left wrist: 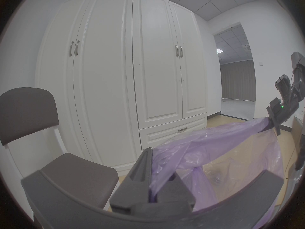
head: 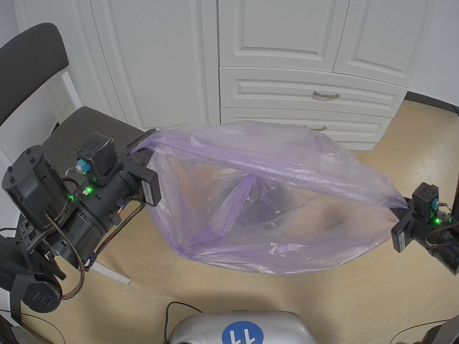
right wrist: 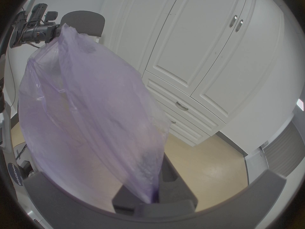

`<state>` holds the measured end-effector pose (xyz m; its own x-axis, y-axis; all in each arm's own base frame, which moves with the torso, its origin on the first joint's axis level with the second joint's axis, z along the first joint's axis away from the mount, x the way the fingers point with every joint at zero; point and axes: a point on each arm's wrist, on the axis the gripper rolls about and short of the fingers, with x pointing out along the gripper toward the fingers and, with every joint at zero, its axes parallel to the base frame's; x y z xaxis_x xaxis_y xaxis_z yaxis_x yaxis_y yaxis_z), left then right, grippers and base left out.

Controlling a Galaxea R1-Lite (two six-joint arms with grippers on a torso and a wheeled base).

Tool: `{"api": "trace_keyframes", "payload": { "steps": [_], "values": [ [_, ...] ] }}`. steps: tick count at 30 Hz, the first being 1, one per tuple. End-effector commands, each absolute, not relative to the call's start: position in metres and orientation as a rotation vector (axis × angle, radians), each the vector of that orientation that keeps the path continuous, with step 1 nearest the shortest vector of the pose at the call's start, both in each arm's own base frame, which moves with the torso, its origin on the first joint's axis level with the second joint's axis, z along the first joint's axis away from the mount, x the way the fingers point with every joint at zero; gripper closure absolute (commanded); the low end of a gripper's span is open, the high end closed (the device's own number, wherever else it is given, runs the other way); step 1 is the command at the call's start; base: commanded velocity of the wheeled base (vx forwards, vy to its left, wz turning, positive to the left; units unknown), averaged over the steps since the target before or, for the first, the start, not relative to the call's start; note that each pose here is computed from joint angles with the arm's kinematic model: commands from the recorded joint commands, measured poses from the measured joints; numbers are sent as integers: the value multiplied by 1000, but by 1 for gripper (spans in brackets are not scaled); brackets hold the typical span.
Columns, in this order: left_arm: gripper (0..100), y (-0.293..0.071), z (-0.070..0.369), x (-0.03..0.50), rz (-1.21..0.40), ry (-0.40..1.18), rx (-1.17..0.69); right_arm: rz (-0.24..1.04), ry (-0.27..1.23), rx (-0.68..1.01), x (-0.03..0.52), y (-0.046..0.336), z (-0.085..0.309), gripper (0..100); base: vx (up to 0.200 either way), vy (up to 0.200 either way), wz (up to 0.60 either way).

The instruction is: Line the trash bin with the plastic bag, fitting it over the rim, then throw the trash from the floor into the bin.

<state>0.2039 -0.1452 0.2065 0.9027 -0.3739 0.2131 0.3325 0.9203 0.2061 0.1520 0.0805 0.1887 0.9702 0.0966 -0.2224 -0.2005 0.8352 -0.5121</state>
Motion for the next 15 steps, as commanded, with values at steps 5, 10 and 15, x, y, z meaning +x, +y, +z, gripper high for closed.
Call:
{"api": "trace_keyframes", "payload": {
  "steps": [5,10,15],
  "values": [
    [100,-145,206,213,-343,-247,155,152,201,-566,154,80,187,100,0,0,0],
    [100,-138,204,219,-317,-238,163,139,205,-569,153,77,186,100,0,0,0],
    [100,-125,198,225,-442,-231,155,123,217,-603,154,72,184,100,0,0,0]
  ]
}}
